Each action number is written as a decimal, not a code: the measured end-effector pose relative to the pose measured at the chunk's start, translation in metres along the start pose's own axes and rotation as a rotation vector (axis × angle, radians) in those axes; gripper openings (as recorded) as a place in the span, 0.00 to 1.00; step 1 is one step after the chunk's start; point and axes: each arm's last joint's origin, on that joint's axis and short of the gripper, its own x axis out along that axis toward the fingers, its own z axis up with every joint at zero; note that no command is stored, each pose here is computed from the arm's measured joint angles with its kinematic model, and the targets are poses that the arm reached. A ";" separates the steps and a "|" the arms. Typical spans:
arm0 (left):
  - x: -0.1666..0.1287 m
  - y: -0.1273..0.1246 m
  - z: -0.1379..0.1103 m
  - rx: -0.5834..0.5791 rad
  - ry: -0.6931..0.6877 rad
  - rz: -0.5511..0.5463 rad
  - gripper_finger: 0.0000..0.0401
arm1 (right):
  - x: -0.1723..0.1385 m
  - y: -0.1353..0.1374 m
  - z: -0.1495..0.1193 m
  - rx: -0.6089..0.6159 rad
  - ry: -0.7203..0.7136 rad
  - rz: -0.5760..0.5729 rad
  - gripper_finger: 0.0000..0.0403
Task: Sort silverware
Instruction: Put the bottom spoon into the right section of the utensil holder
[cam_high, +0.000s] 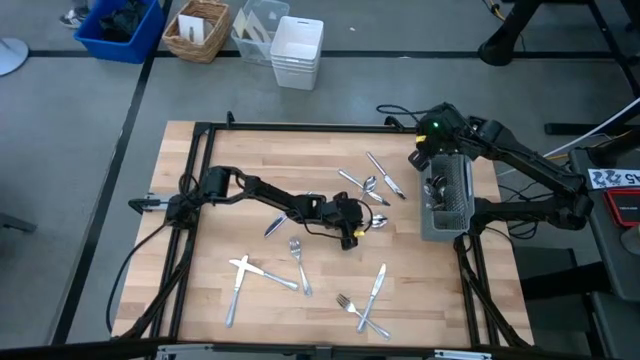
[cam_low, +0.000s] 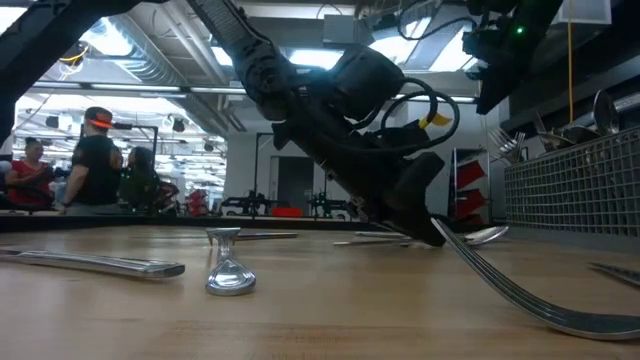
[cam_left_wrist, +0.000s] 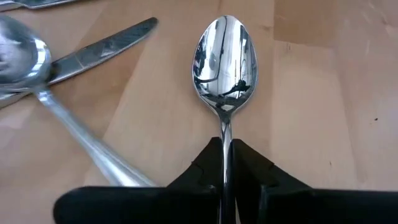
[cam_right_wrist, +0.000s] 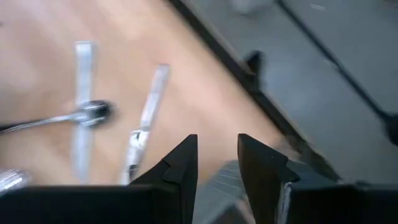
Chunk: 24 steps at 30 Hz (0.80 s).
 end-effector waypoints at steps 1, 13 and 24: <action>-0.001 0.002 0.002 -0.003 -0.006 0.003 0.03 | 0.000 0.001 0.001 -0.010 -0.009 0.040 0.29; -0.024 0.022 0.033 -0.036 -0.082 0.032 0.03 | -0.002 0.012 0.007 -0.047 -0.099 0.429 0.29; -0.060 0.041 0.065 0.034 -0.136 0.150 0.03 | -0.005 0.015 0.013 0.036 -0.150 0.563 0.29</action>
